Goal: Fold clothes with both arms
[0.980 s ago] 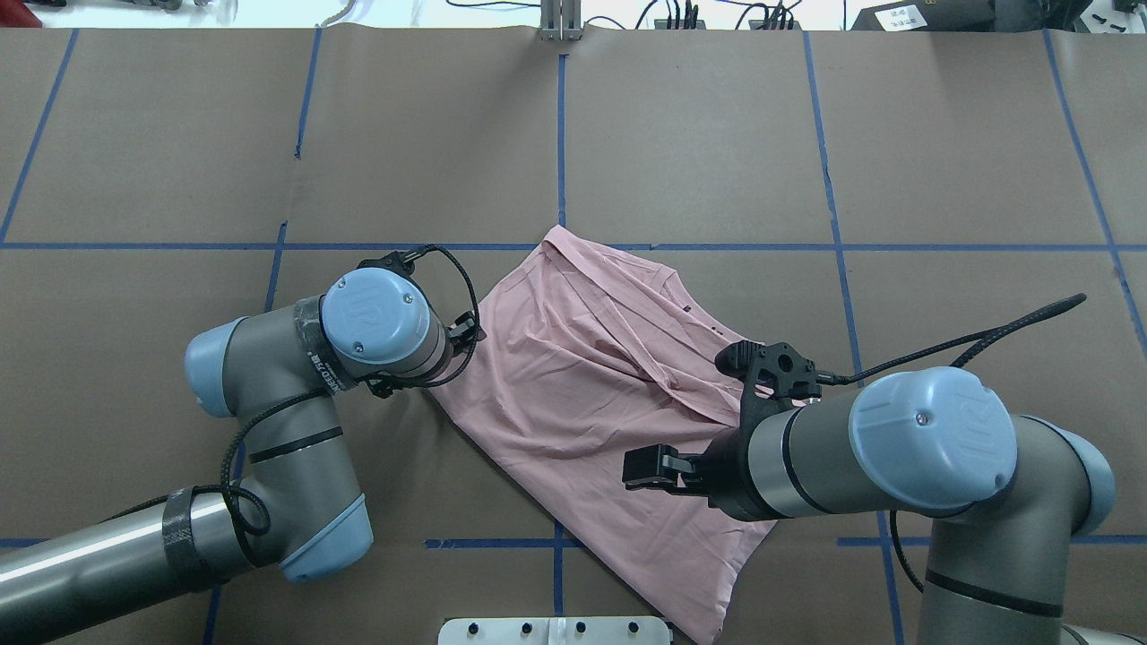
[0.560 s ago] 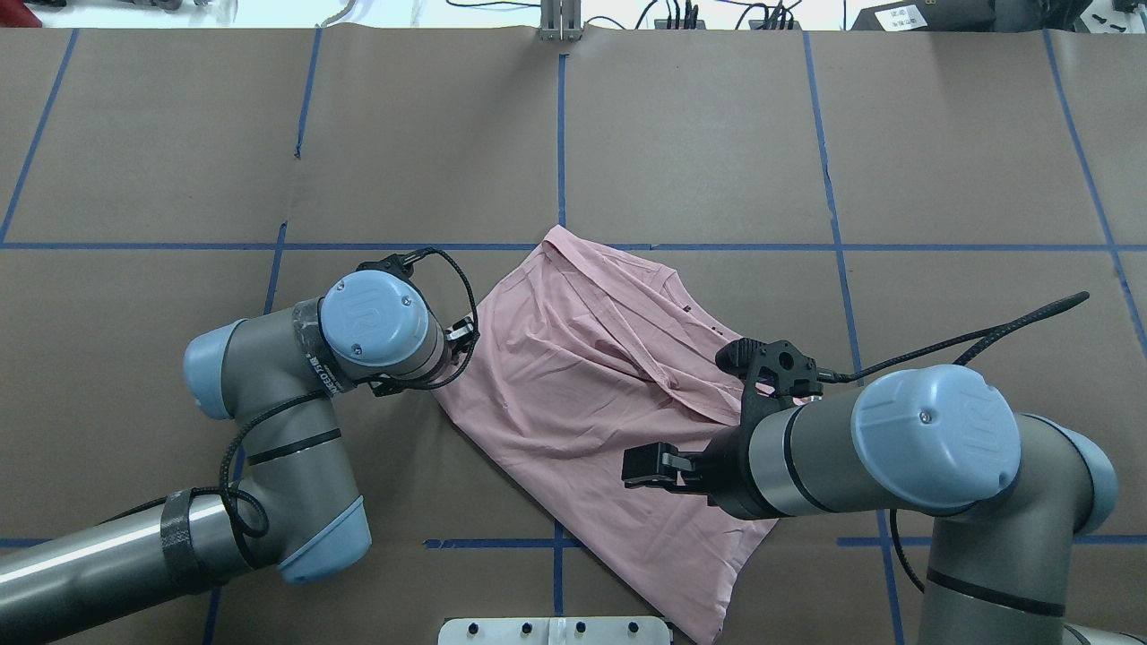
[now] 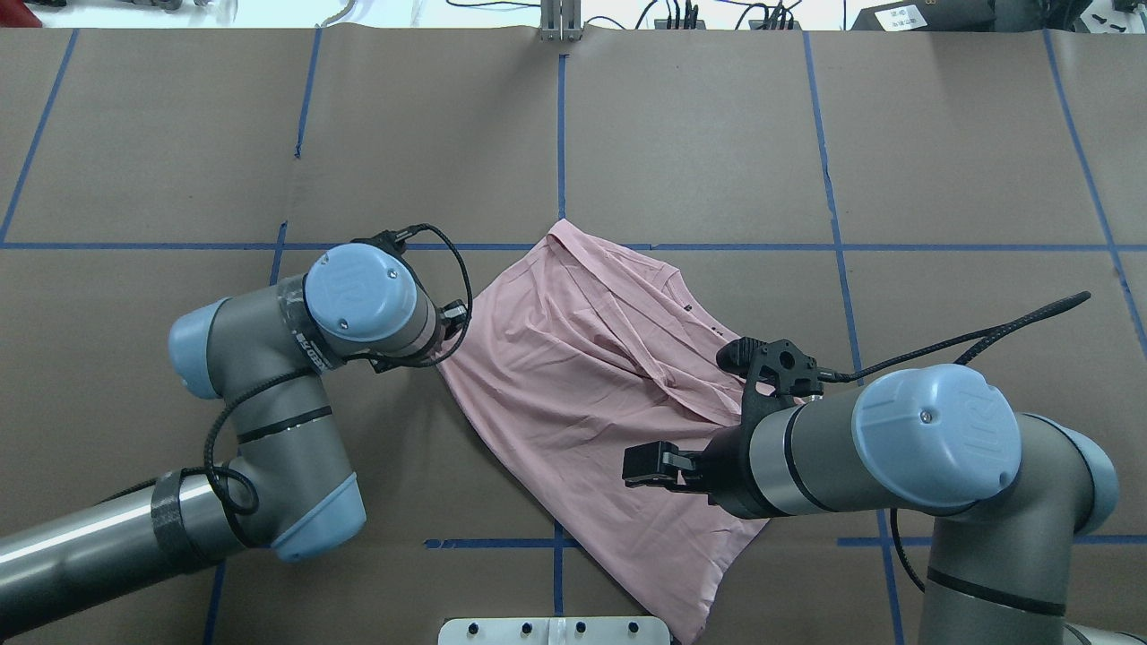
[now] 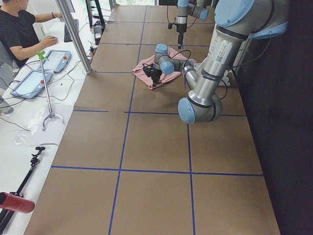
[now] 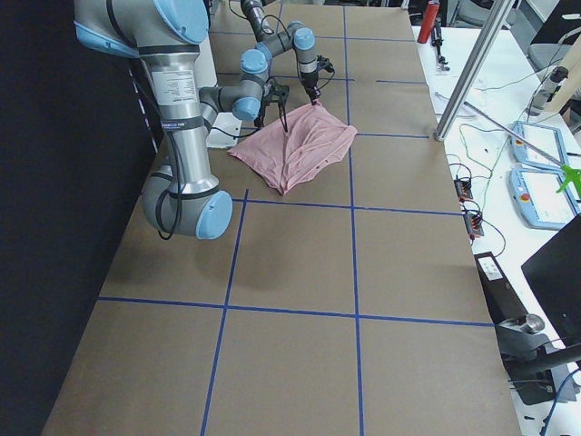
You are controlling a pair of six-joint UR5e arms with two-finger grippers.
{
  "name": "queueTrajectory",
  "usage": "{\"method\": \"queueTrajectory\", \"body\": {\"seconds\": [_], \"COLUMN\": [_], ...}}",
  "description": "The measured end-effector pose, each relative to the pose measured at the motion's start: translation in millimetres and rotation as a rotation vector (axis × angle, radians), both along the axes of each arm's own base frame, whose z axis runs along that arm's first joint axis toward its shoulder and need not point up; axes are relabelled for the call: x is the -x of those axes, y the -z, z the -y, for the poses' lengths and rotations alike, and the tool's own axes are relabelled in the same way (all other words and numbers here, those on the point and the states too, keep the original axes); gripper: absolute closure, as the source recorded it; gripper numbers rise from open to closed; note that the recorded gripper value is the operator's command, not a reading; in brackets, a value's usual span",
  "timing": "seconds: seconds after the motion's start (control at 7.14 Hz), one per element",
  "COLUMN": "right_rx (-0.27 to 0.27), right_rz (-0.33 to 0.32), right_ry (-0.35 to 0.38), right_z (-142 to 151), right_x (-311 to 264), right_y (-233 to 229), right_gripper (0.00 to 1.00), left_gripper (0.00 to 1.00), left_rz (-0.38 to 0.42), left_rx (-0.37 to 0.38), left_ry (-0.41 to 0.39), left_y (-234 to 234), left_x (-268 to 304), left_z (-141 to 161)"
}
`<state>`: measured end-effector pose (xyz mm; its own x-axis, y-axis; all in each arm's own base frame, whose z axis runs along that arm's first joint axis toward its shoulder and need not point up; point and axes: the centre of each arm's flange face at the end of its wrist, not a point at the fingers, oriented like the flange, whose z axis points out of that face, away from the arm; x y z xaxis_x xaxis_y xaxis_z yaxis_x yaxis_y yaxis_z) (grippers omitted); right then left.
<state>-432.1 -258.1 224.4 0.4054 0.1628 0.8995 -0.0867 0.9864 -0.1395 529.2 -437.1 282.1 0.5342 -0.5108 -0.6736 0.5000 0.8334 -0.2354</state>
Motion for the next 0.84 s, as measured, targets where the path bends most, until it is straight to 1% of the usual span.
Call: {"method": "queueTrajectory", "body": {"seconds": [0.14, 0.28, 0.56, 0.84], "right_rx": [0.0, 0.0, 0.001, 0.001], "right_rz": [0.0, 0.0, 0.0, -0.002], "right_ry": [-0.006, -0.014, -0.038, -0.062], "right_z": [3, 7, 18, 29], "right_x": [-1, -4, -11, -18], "right_y": [0, 0, 0, -1], "right_gripper": [0.0, 0.0, 0.0, 0.0], "left_gripper": [1.0, 1.0, 1.0, 1.0], "left_rz": [0.013, 0.022, -0.002, -0.031], "left_rx": [-0.019, -0.034, -0.068, -0.136], "left_ry": [0.016, 0.045, 0.11, 0.149], "left_y": [-4, -6, 4, 24], "left_x": [14, 25, 21, 14], "left_z": [22, 51, 122, 188]}}
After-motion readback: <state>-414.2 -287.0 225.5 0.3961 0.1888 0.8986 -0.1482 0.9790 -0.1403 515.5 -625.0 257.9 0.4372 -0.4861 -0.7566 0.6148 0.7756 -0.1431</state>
